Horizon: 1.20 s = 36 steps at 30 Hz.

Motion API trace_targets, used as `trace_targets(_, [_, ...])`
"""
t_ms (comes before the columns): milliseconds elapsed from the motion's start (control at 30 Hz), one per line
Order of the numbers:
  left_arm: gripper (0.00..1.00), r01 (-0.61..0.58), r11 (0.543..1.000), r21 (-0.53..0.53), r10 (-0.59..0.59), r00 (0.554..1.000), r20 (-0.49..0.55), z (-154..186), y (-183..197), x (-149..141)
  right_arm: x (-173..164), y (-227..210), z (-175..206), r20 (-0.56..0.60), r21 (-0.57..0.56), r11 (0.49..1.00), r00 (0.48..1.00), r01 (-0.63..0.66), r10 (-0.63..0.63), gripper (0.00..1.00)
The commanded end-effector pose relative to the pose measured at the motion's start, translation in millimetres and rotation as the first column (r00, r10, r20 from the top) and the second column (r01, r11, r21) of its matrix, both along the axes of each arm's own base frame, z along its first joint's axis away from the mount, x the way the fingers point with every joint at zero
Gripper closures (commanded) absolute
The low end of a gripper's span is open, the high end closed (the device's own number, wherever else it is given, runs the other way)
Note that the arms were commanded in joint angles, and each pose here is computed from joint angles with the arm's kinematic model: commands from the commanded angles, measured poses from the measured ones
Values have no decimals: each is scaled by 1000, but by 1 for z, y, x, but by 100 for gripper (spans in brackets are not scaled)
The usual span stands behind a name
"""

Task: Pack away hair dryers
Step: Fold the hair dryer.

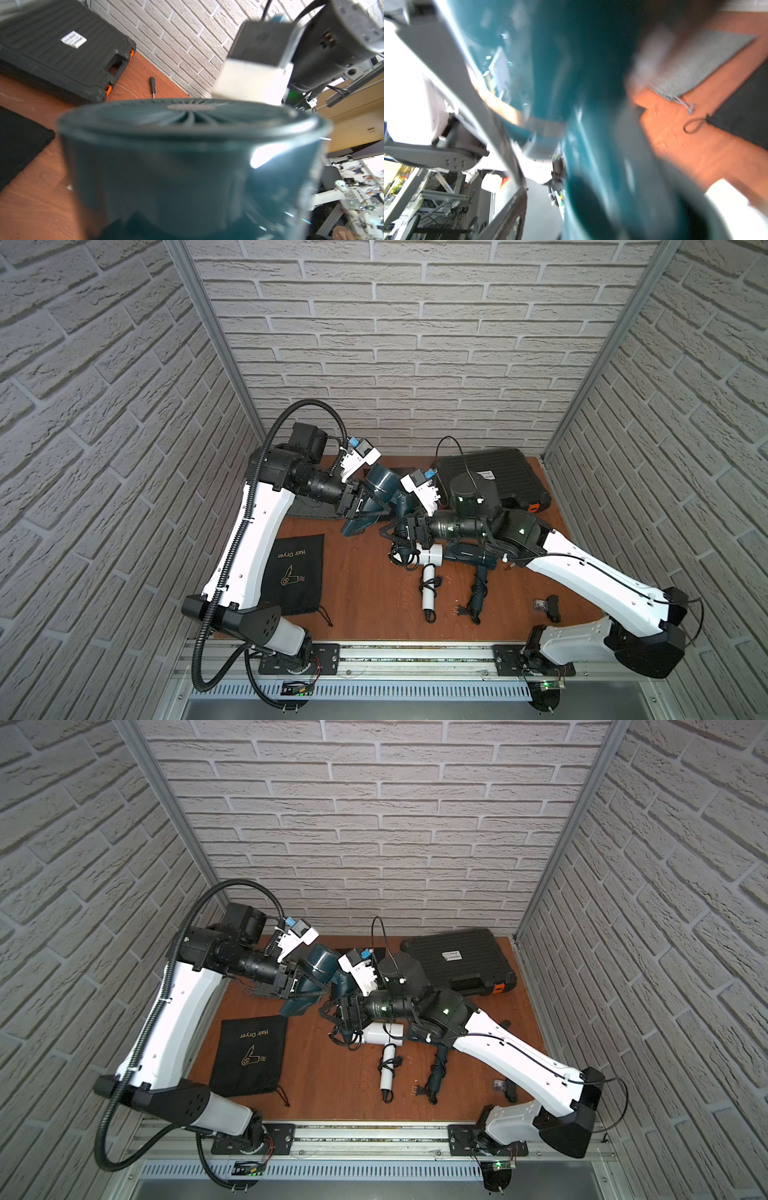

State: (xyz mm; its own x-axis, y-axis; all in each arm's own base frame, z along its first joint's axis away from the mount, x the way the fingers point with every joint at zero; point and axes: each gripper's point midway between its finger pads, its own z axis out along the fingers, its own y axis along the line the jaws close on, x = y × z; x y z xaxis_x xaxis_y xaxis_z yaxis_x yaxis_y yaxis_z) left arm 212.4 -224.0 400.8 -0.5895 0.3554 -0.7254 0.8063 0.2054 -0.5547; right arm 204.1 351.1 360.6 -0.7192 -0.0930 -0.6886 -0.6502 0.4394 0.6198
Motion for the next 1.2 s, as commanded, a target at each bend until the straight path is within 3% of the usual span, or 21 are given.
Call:
trace_targets(0, [100, 41, 996, -74, -32, 992, 122, 21, -2, -4, -12, -20, -8, -2, -29, 999, 1000, 27, -27, 32])
trace_targets(400, [100, 58, 992, -110, -47, 994, 102, 26, -4, -9, -12, -47, 3, 55, -7, 996, 995, 89, -89, 33])
trace_targets(767, [100, 57, 987, -149, -52, 998, 37, 21, -7, -9, -7, -23, 12, 60, 55, 998, 998, 12, -16, 77])
trace_targets(1167, [100, 58, 981, -186, -59, 998, 1, 23, -8, -12, -4, -7, 25, 75, 113, 993, 997, -30, 22, 85])
